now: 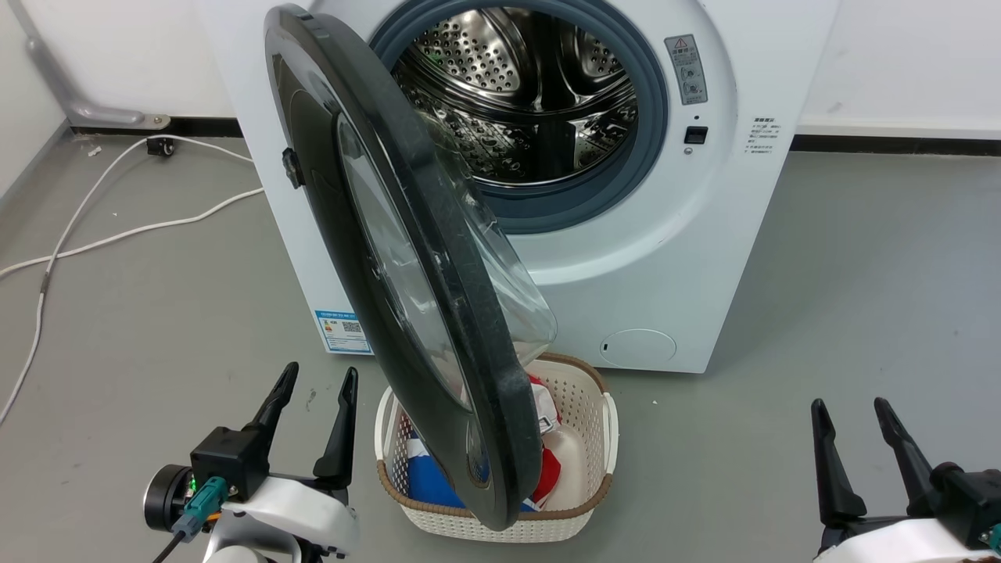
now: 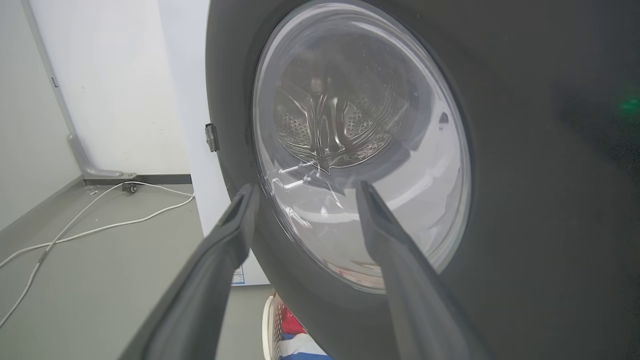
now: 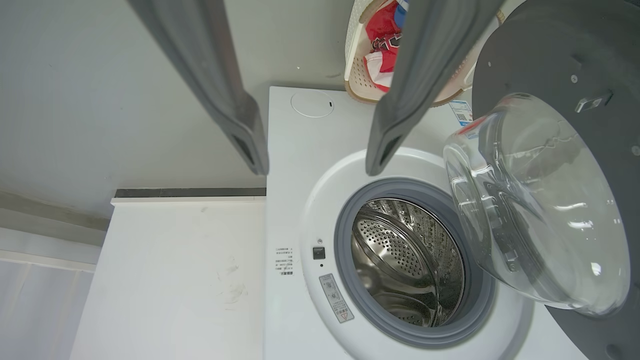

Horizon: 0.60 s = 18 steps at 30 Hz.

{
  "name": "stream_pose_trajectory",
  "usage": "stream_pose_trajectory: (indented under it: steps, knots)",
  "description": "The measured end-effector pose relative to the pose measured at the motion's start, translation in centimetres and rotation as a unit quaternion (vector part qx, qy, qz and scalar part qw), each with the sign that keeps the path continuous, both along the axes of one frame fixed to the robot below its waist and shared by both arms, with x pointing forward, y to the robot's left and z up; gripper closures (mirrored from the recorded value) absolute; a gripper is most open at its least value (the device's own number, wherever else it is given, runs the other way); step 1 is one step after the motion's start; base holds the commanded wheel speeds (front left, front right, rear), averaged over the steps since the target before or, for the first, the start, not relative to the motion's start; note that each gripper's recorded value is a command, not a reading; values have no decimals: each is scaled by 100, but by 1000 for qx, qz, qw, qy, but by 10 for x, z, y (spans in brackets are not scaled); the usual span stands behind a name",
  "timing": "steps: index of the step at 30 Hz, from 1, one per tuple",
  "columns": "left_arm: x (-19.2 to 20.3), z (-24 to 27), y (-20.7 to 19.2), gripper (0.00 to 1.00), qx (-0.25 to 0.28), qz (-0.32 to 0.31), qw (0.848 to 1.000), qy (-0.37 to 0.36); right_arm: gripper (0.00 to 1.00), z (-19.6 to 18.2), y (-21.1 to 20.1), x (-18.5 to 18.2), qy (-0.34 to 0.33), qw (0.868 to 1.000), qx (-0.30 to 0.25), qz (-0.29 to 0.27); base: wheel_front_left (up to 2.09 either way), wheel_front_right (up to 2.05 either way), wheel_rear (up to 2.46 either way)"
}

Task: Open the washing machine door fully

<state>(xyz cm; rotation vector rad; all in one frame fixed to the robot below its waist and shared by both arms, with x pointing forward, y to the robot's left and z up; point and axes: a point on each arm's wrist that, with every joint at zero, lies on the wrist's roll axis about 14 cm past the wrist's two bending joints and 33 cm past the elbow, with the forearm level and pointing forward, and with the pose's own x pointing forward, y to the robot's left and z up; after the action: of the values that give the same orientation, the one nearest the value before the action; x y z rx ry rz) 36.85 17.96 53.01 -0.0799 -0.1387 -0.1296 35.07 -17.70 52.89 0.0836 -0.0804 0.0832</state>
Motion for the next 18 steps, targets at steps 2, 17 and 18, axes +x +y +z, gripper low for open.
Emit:
stream_pose_trajectory:
  steps: [2, 17, 18]
  knots:
    - [0, -1, 0, 0, 0, -1, 1000, 1, 0, -3, 1, 0, 3, 1000, 3, 1, 0, 0, 0]
    - [1, -3, -1, 0, 0, -1, 1000, 4, 0, -10, 0, 4, 12, 1000, 2, -1, 0, 0, 0]
    - [1, -3, -1, 0, 0, -1, 1000, 4, 0, -10, 0, 4, 13, 1000, 2, -1, 0, 0, 0]
